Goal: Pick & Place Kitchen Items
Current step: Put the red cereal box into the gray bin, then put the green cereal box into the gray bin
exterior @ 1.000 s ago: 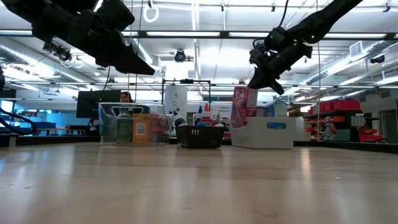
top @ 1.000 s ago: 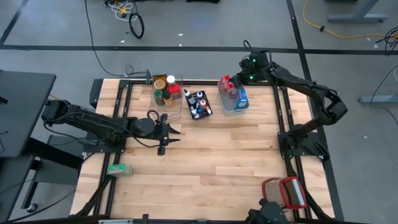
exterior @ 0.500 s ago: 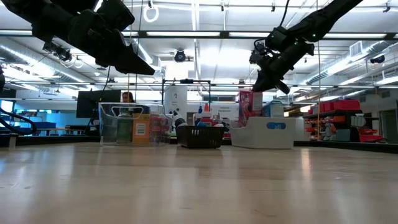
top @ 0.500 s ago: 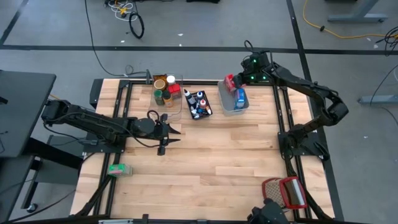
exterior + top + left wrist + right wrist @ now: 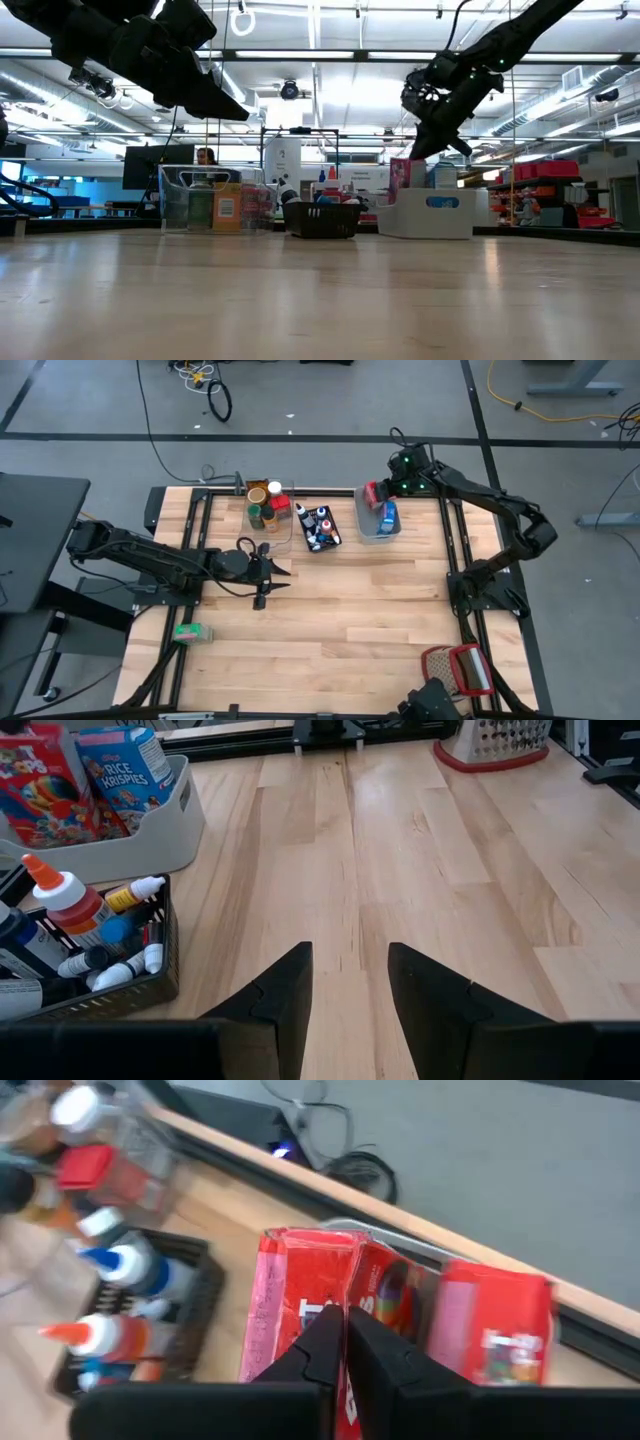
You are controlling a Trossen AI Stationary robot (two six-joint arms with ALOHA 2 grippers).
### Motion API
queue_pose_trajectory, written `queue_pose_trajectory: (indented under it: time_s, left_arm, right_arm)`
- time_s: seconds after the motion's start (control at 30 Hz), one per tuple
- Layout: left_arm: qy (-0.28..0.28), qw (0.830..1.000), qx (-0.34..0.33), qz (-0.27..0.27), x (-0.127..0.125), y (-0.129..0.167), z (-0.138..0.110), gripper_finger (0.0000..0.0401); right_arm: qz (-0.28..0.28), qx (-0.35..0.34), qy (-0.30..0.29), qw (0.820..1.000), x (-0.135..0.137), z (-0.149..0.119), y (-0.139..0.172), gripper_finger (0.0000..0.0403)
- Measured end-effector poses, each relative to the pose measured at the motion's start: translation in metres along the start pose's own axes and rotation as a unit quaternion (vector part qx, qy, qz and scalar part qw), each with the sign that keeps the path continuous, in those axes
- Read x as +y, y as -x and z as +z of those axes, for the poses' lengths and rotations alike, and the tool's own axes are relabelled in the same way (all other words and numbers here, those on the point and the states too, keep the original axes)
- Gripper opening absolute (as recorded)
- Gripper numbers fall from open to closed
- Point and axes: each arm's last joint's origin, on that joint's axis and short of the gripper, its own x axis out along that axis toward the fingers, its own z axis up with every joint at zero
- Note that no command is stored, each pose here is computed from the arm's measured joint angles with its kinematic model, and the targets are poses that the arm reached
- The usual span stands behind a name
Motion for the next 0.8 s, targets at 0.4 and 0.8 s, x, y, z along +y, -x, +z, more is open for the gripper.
queue_pose_trajectory:
  time_s: [0.4, 0.8]
  left_arm:
    - [-0.002, 1.000, 0.000, 0.000, 0.000, 0.000, 0.000, 0.0142]
    - [-0.002, 1.000, -0.001, 0.000, 0.000, 0.000, 0.000, 0.0142]
  right_arm:
    - [0.001, 0.011, 0.004, 1.000, -0.004, -0.001, -0.016, 0.0070]
    - [0.012, -0.007, 0.006, 1.000, -0.003, 0.002, -0.016, 0.0129]
